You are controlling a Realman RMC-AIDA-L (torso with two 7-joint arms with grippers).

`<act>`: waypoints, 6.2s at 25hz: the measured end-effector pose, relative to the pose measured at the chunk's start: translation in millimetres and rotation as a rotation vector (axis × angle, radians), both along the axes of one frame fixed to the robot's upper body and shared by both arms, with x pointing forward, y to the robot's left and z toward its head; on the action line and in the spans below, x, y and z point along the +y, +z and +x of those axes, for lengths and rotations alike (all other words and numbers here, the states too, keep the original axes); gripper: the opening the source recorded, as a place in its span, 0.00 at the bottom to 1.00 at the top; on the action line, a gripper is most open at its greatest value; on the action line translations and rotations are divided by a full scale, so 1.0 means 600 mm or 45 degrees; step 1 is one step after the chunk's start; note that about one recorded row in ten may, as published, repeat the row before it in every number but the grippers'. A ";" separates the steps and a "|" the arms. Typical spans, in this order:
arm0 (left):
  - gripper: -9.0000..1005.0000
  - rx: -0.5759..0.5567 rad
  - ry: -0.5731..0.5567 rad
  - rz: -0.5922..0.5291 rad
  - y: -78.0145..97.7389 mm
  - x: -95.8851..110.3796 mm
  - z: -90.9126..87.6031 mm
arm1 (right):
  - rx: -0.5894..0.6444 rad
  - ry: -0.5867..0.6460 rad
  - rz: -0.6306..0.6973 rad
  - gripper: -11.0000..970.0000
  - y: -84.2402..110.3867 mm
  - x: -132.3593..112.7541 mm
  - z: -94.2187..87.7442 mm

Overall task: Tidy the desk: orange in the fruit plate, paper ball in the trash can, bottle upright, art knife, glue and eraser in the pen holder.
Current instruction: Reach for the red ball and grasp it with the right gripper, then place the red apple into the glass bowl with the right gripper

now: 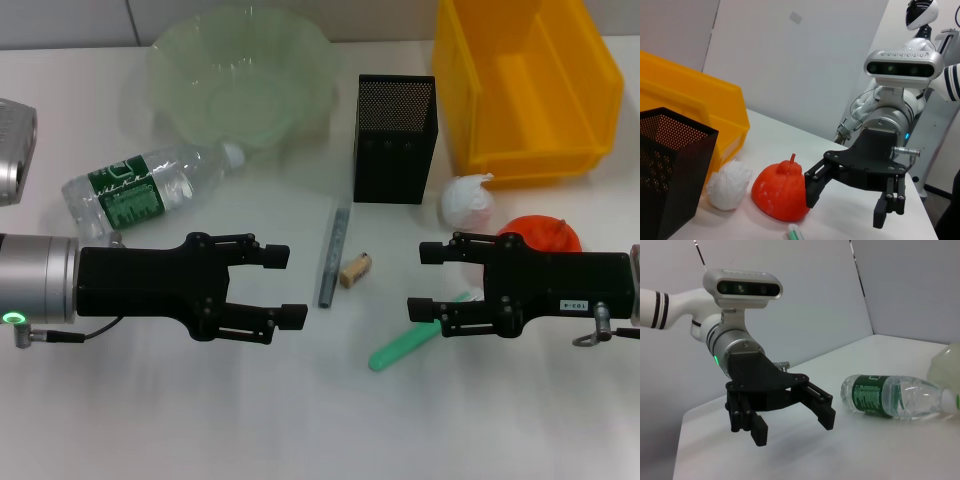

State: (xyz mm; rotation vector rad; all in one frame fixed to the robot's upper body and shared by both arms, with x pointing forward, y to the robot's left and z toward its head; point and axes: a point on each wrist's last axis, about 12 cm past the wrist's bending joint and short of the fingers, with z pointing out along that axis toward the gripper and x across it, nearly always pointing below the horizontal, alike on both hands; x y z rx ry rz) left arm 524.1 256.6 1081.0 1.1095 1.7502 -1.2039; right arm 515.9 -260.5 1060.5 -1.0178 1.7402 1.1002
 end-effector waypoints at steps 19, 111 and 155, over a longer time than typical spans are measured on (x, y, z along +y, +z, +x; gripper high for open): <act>0.84 -0.022 0.004 -0.004 -0.006 -0.010 -0.002 | 0.029 0.023 0.002 0.84 0.013 0.002 0.008; 0.84 -0.059 0.073 -0.039 -0.009 -0.013 0.001 | -0.095 0.033 -0.545 0.22 0.276 0.020 0.134; 0.84 -0.092 0.093 -0.091 -0.009 -0.021 -0.003 | -0.424 -0.455 -0.053 0.05 0.285 0.314 0.320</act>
